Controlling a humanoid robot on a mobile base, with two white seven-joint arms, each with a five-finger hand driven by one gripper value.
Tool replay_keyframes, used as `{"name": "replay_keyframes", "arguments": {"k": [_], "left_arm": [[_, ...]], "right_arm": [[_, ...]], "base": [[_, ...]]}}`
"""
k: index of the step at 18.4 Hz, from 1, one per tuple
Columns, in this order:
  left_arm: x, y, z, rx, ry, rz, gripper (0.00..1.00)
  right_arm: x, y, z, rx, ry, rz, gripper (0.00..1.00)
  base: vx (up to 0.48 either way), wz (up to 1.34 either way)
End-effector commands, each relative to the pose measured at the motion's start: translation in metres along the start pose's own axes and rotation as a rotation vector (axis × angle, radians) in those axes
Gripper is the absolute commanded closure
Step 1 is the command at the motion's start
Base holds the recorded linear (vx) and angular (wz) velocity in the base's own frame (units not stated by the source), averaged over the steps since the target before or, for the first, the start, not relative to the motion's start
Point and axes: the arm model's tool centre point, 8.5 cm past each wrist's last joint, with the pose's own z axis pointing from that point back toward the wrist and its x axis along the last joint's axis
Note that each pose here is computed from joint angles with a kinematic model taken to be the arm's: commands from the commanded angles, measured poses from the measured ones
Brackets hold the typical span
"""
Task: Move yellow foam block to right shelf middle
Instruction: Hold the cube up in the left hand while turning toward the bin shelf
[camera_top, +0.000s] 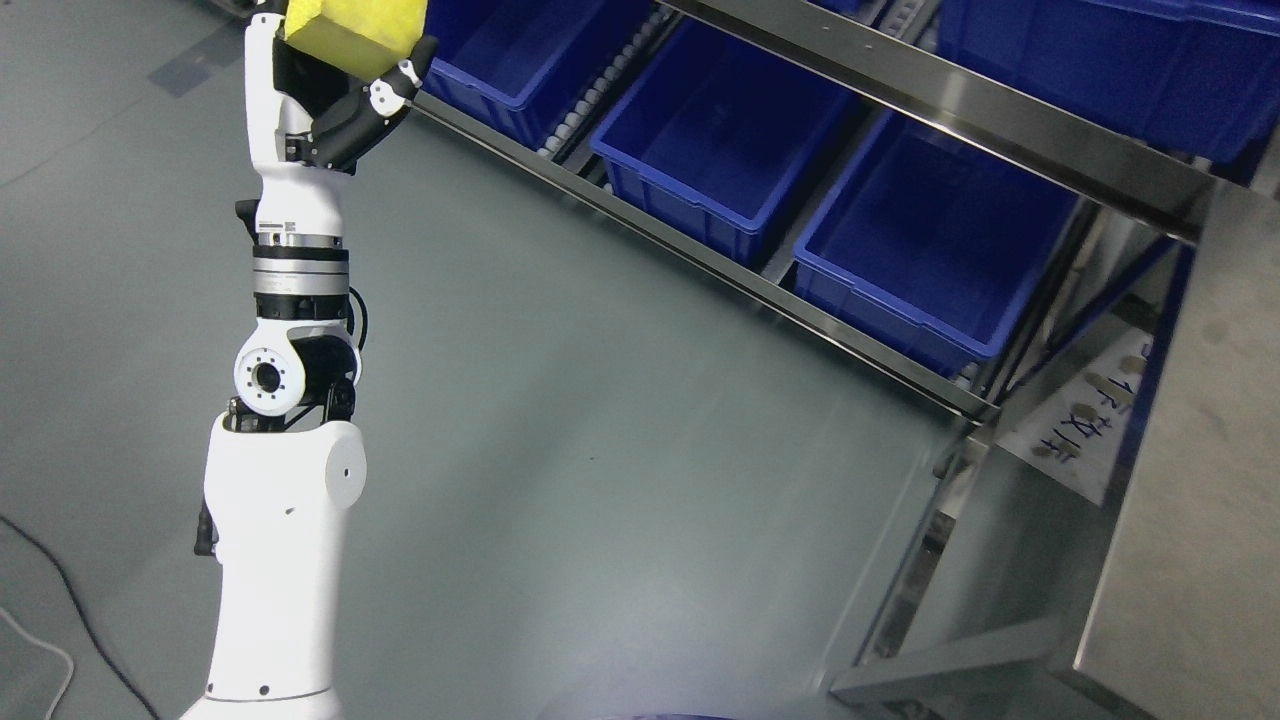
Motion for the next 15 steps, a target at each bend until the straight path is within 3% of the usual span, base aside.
{"name": "replay_keyframes", "arguments": {"k": [1, 15], "left_arm": [[0.031, 0.043, 0.001, 0.096, -0.071, -0.056, 0.77], [0.045, 0.038, -0.011, 0.075, -0.094, -0.052, 0.77]], "right_arm": [[-0.010, -0.011, 0.000, -0.017, 0.008, -0.008, 0.00], [-0.010, -0.011, 0.000, -0.017, 0.008, -0.008, 0.00]], "base": [[0.104, 0.60], [0.136, 0.47]]}}
